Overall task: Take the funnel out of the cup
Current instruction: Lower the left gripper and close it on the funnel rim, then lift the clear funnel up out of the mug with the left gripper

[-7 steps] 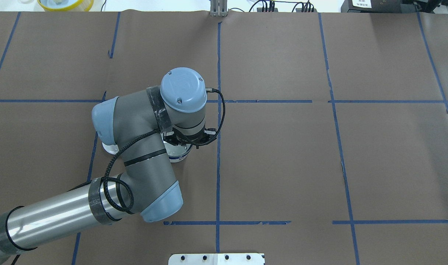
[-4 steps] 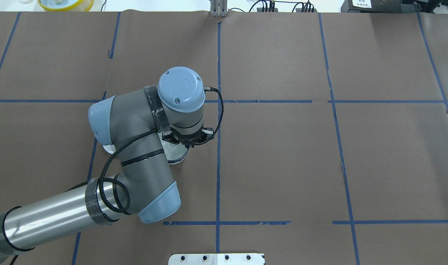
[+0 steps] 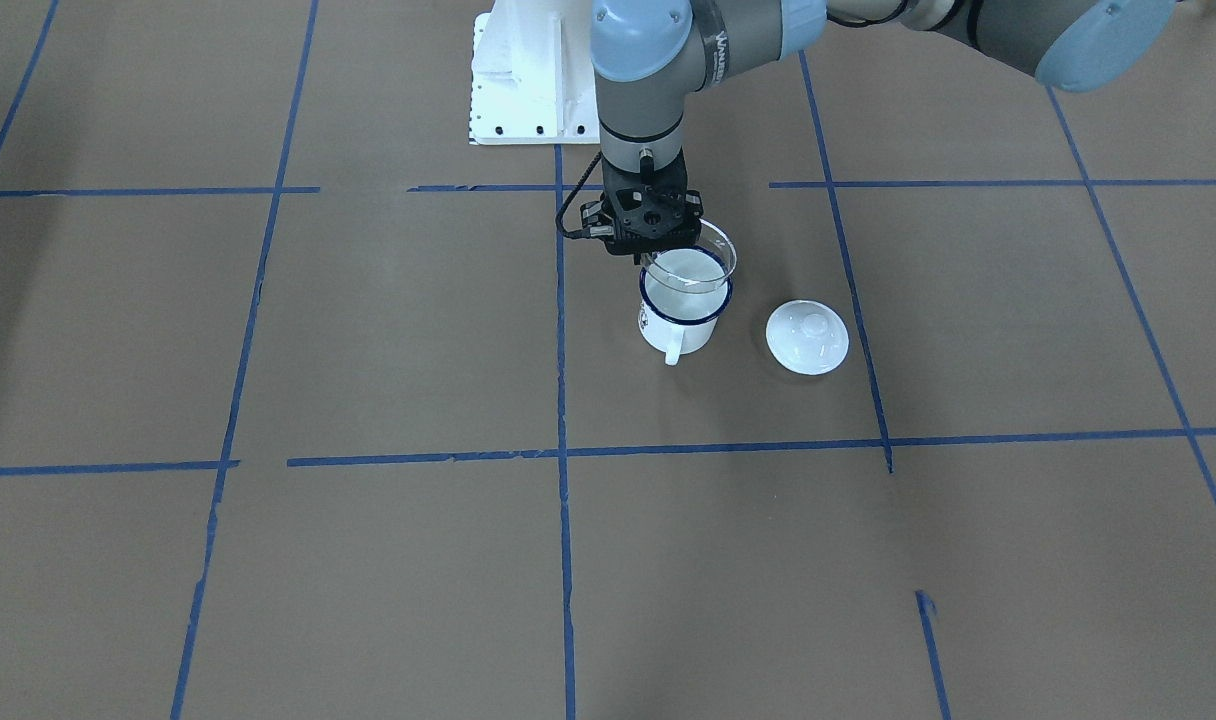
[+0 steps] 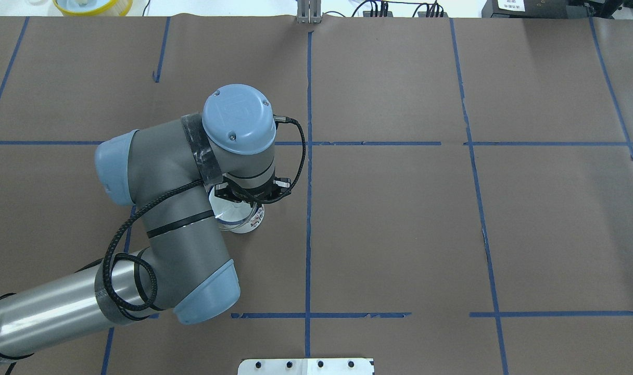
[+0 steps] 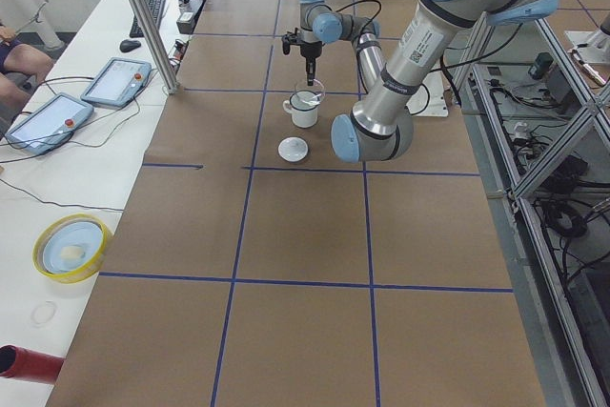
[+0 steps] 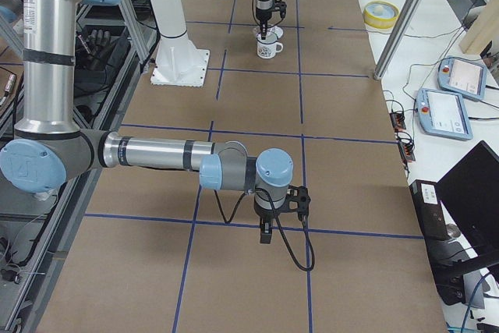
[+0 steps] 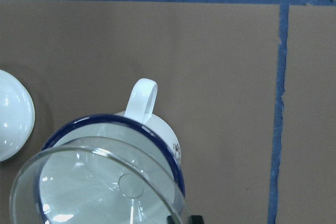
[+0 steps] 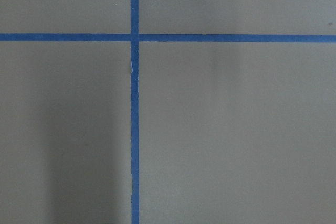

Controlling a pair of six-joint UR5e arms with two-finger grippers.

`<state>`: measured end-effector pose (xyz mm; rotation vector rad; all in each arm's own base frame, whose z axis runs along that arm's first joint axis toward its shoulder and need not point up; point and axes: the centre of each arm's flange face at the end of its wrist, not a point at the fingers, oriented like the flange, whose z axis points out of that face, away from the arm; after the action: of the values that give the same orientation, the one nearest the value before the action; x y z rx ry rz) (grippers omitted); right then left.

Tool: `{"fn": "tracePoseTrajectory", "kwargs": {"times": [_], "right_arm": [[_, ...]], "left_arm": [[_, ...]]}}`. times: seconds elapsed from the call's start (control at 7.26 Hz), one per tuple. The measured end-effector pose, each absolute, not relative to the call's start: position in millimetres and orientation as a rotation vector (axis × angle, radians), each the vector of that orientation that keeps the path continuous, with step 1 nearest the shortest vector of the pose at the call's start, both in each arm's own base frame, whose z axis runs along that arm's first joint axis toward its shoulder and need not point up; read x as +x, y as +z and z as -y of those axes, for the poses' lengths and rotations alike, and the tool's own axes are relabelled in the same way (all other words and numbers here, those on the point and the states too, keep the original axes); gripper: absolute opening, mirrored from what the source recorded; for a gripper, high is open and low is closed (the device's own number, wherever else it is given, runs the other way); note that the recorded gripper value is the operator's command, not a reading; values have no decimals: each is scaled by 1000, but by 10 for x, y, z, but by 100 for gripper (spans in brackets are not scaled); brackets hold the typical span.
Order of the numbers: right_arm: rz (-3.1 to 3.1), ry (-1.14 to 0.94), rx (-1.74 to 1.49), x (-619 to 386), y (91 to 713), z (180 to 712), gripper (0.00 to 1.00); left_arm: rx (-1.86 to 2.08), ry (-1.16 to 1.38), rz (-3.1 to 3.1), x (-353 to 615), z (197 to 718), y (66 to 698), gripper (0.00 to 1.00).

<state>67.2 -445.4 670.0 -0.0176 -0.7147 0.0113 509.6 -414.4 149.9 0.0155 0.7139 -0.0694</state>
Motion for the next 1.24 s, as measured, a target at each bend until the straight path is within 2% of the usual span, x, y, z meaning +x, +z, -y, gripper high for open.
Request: {"fn": "tracePoseTrajectory", "kwargs": {"times": [0.28,0.83,0.96,1.24], "right_arm": [[715,11,-18,672,6701,4454,100],[715,11,-18,671,6702,4454,100],[715,11,-18,672,6702,4454,100],[715,11,-18,671,6701,4454,100]], "left_arm": [[32,-83,-705,4876,4132,1393,0],[138,-244,-787,3523,4417,893,0],[165,-331,-832,3380,4650,933,0],[207,-543,-934,3321,5388,1397,0]]}}
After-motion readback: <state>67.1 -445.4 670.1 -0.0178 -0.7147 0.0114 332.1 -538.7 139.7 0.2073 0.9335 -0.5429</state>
